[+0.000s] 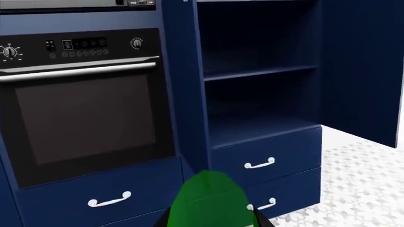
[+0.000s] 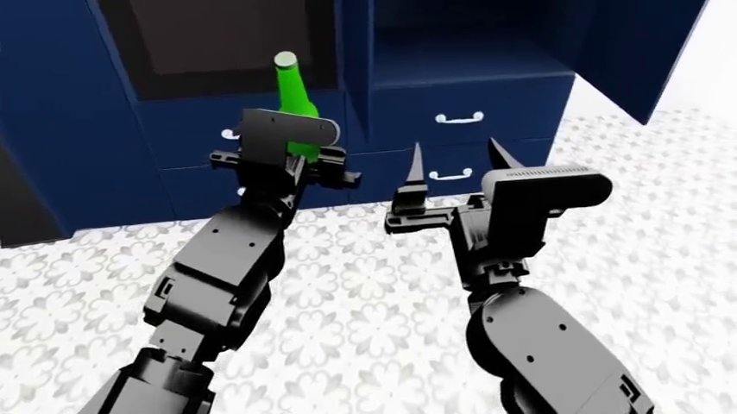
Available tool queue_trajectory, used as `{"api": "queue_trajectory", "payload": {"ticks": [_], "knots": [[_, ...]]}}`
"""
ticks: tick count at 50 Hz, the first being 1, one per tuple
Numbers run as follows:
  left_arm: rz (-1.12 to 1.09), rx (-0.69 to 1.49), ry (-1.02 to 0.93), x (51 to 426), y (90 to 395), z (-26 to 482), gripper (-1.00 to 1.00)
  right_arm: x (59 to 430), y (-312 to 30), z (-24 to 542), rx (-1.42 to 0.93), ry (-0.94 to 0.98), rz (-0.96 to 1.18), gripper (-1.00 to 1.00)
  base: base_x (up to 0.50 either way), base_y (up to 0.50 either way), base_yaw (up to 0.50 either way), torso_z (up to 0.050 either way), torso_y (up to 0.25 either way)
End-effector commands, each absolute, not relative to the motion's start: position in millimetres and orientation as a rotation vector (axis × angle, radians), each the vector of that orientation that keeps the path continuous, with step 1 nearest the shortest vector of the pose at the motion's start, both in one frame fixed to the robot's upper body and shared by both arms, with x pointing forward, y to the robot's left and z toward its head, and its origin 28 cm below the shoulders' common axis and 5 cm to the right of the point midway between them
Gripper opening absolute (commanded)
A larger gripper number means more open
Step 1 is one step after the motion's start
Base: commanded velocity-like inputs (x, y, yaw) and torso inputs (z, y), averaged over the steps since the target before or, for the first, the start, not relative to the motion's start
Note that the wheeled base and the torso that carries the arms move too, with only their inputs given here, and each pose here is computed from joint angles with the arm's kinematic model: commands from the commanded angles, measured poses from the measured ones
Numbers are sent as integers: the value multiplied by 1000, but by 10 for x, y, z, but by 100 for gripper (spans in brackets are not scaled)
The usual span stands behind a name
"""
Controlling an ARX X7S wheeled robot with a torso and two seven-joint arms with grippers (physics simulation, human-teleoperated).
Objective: Pick the beer from the counter and place it in the cabinet.
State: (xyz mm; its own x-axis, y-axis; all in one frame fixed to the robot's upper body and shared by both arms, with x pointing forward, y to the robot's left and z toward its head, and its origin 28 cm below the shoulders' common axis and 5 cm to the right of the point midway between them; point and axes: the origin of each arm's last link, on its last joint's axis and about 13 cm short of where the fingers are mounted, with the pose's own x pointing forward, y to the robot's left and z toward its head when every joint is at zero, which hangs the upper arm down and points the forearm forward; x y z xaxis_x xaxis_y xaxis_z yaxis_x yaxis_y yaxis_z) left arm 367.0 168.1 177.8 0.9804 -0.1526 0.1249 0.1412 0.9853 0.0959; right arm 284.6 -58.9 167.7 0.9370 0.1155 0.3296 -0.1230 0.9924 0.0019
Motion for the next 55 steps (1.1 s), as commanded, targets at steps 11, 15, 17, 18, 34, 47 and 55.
{"api": "queue_trajectory", "payload": {"ticks": [11, 15, 17, 18, 34, 47, 55], "knots": [[-166, 108, -138, 3628, 1625, 1757, -100, 2886, -638, 1674, 67, -320, 114, 100, 476, -146, 0, 0, 2], [-177, 118, -140, 3602, 1596, 1752, -100, 2888, -647, 1669, 80, -308, 110, 100, 390, -307, 0, 0, 0], [-188, 125, -143, 3575, 1570, 1746, -100, 2891, -652, 1668, 85, -302, 107, 100, 322, -378, 0, 0, 0], [-194, 128, -143, 3560, 1554, 1743, -100, 2892, -653, 1667, 87, -300, 106, 100, 205, -453, 0, 0, 0], [-264, 183, -172, 3330, 1373, 1796, -100, 2837, -668, 1712, 69, -304, 94, 100, 121, -482, 0, 0, 1], [-263, 203, -175, 3358, 1352, 1821, -100, 2843, -692, 1696, 77, -304, 111, 100, 311, -380, 0, 0, 0], [-271, 198, -176, 3363, 1357, 1821, -100, 2868, -701, 1681, 82, -299, 102, 100, 391, -307, 0, 0, 1]]}}
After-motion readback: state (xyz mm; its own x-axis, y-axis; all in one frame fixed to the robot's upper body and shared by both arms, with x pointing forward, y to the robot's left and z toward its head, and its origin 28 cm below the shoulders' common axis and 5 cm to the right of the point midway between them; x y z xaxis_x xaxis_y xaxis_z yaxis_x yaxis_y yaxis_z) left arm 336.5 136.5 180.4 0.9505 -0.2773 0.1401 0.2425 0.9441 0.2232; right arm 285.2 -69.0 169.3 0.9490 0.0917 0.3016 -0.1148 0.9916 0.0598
